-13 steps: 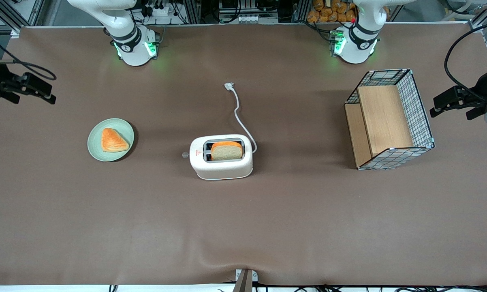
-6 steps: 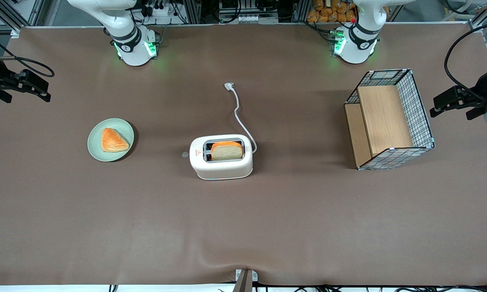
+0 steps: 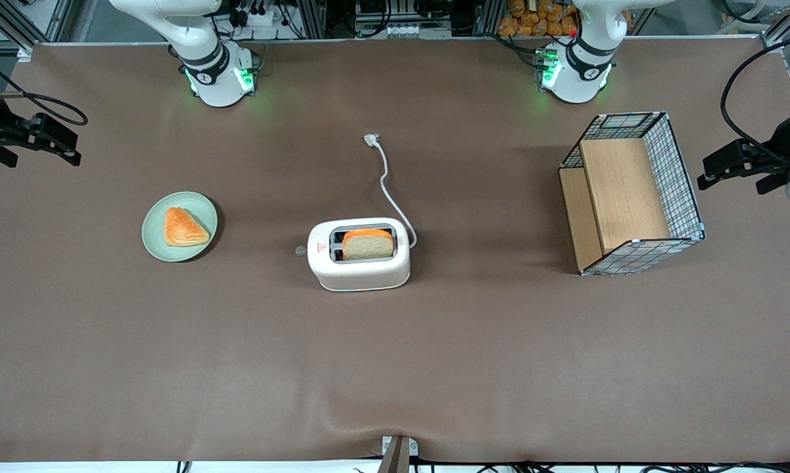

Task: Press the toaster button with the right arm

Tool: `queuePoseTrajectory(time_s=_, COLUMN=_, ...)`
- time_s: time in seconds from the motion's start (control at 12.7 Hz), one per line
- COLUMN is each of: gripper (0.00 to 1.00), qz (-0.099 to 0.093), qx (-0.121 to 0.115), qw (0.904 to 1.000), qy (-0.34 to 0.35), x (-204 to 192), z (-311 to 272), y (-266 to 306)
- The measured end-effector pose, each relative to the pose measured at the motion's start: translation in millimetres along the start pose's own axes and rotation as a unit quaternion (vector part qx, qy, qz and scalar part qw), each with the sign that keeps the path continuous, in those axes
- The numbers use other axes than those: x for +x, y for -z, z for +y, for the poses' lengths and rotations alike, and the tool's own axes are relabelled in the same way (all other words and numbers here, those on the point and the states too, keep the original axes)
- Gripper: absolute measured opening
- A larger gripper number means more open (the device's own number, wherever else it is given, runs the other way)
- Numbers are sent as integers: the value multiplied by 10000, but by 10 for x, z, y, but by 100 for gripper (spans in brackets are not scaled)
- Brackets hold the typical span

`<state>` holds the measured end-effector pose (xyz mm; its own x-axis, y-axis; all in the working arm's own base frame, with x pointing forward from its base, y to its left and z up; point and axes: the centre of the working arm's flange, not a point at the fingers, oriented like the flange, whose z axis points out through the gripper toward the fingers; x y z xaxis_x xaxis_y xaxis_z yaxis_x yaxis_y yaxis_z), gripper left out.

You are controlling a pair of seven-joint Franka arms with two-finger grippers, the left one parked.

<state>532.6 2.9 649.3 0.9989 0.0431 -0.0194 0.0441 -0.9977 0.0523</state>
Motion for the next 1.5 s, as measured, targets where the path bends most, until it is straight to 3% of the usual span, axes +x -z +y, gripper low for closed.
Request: queuePoseTrajectory(time_s=1.5, gripper=100, qz=20, qx=43, qw=10000, qy=-59, x=27, z=61, y=-25)
